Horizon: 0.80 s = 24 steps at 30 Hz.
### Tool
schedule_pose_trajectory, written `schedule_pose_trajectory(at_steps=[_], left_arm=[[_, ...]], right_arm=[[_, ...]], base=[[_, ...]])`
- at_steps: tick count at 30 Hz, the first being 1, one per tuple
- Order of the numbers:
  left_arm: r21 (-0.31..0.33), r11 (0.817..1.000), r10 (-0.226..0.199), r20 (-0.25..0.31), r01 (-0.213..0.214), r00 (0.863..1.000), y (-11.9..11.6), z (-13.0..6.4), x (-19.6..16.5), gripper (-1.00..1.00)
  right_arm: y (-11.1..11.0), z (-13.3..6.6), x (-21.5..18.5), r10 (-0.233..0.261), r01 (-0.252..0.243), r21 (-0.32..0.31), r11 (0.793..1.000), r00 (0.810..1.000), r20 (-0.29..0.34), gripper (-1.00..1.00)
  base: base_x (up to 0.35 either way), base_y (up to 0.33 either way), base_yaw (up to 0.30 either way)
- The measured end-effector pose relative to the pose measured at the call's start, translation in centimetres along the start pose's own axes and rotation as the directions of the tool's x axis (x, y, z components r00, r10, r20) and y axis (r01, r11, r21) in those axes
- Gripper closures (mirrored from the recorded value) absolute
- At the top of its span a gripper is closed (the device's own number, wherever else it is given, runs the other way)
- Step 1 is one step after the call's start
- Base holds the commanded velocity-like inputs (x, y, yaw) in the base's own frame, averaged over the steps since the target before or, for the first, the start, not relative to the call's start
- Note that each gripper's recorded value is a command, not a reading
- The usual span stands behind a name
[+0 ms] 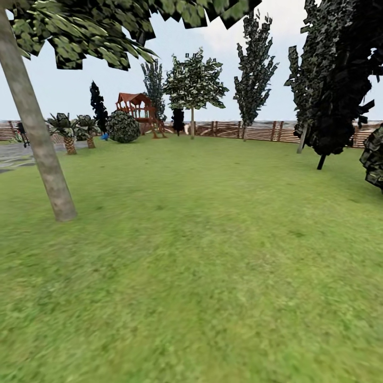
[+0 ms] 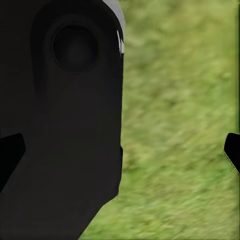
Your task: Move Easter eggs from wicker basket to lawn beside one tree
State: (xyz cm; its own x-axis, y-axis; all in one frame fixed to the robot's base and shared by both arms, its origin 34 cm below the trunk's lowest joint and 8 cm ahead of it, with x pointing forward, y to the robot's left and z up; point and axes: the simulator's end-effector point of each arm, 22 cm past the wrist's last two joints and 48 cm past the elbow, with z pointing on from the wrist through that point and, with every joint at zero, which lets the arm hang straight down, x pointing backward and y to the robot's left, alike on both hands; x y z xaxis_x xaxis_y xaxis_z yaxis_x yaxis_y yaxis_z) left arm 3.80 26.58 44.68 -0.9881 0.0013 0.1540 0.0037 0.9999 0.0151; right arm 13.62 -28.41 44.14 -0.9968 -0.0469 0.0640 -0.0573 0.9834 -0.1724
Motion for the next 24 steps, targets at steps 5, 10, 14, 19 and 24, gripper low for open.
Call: schedule_pose_trajectory(at_steps=[5, 10, 14, 19, 24], left_arm=[[0.000, 1.000, 0.000, 0.000, 0.000, 1.000, 0.00, 0.00, -0.02, -1.00], [0.000, 1.000, 0.000, 0.000, 0.000, 1.000, 0.00, 0.00, -0.01, -1.00], [0.000, 1.000, 0.000, 0.000, 0.000, 1.000, 0.00, 0.00, 0.01, -1.00], [0.000, 1.000, 0.000, 0.001, 0.000, 1.000, 0.00, 0.00, -0.07, -1.00], [0.000, 1.000, 0.000, 0.000, 0.000, 1.000, 0.00, 0.00, 0.01, -1.00]], right_arm=[[0.00, 0.00, 0.00, 0.000, 0.000, 0.000, 1.000, 1.000, 0.000, -1.00], [0.00, 0.00, 0.00, 0.000, 0.000, 0.000, 1.000, 1.000, 0.000, -1.00], [0.00, 0.00, -0.02, 0.000, 0.000, 0.000, 1.000, 1.000, 0.001, -1.00], [0.00, 0.00, -0.03, 0.000, 0.000, 0.000, 1.000, 1.000, 0.002, -1.00], [0.00, 0.00, -0.03, 0.000, 0.000, 0.000, 1.000, 1.000, 0.002, -1.00]], base=[[0.335, 0.000, 0.000], [0.335, 0.000, 0.000], [0.335, 0.000, -0.124], [0.336, 0.000, -0.278], [0.335, 0.000, -0.254]])
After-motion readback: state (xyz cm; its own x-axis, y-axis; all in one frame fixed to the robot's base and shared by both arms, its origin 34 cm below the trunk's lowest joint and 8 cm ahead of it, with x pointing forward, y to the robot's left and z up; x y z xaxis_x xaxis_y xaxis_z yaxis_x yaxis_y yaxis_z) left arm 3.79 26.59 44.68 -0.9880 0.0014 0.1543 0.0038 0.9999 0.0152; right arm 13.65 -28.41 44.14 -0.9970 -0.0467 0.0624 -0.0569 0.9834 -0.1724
